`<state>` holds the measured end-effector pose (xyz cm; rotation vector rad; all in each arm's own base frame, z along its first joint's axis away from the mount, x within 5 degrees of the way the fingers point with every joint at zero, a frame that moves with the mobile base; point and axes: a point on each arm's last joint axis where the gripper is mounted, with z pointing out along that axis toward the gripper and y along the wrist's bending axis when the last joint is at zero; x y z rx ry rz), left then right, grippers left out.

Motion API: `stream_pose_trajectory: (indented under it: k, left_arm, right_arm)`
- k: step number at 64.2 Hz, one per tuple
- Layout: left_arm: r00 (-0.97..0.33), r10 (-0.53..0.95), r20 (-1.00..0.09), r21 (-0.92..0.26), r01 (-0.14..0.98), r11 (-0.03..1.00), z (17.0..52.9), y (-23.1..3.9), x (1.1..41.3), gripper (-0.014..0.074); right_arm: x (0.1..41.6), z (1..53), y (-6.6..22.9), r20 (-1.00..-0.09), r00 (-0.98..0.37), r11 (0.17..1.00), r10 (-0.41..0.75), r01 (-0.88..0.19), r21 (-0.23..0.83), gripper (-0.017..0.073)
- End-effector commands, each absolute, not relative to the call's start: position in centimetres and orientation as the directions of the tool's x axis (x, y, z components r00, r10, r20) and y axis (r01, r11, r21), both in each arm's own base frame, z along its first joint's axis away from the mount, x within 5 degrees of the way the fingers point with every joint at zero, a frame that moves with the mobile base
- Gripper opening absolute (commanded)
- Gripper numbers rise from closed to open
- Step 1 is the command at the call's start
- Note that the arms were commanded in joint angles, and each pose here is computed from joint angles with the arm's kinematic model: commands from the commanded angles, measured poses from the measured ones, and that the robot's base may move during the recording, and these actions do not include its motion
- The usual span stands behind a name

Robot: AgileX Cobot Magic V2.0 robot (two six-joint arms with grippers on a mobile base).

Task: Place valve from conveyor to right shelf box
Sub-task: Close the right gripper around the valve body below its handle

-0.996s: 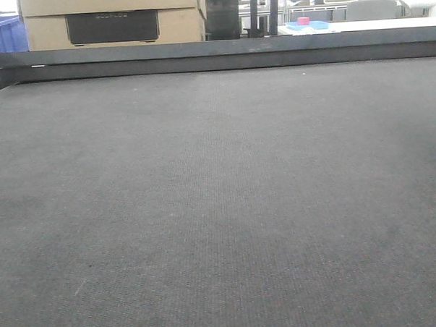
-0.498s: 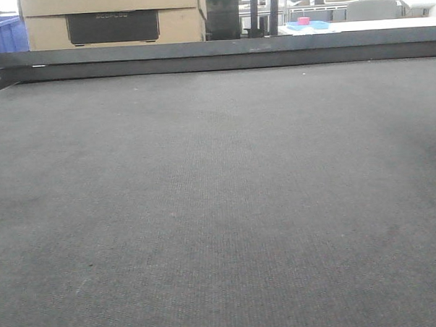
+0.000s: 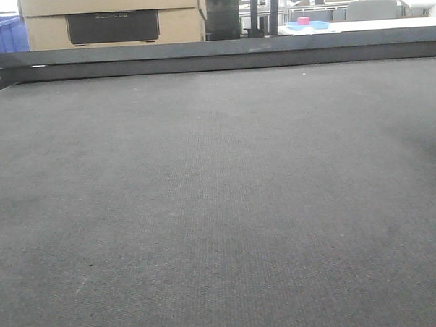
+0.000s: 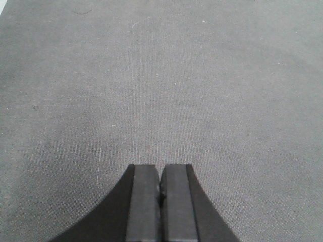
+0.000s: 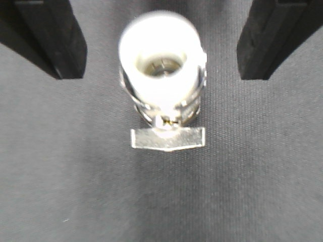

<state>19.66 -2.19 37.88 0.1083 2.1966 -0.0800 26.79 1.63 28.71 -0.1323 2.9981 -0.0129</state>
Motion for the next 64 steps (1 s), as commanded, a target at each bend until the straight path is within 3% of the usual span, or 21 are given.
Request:
stream_pose_trajectory:
  k: [1,16,33,47,64]
  left_arm:
    - [-0.573,0.042,-0.818,-0.024,0.108,0.994,38.2,-2.2,19.7,-0.0111]
    - [-0.578,0.043,-0.815,-0.024,0.108,0.994,38.1,-2.2,19.7,-0.0111]
    - [-0.578,0.043,-0.815,-0.024,0.108,0.994,38.1,-2.2,19.7,-0.0111]
    - [-0.578,0.043,-0.815,-0.024,0.108,0.994,38.1,-2.2,19.7,-0.0111]
    - [-0.578,0.043,-0.815,-0.024,0.108,0.994,38.1,-2.2,19.7,-0.0111]
  right_arm:
    - [27.2,27.9,1.5,-0.108,-0.989,0.995,-0.098,-0.096,-0.024,0.0486]
    - [26.4,25.8,1.8,-0.027,-0.996,0.996,-0.087,-0.087,0.013,0.0486]
    - [26.8,25.5,1.3,-0.084,-0.994,0.998,-0.063,-0.064,0.018,0.0486]
    - [26.7,25.5,0.0,-0.065,-0.998,1.0,-0.013,-0.015,0.023,0.0486]
    - [26.9,25.6,0.3,-0.093,-0.994,0.997,-0.057,-0.062,0.053,0.0486]
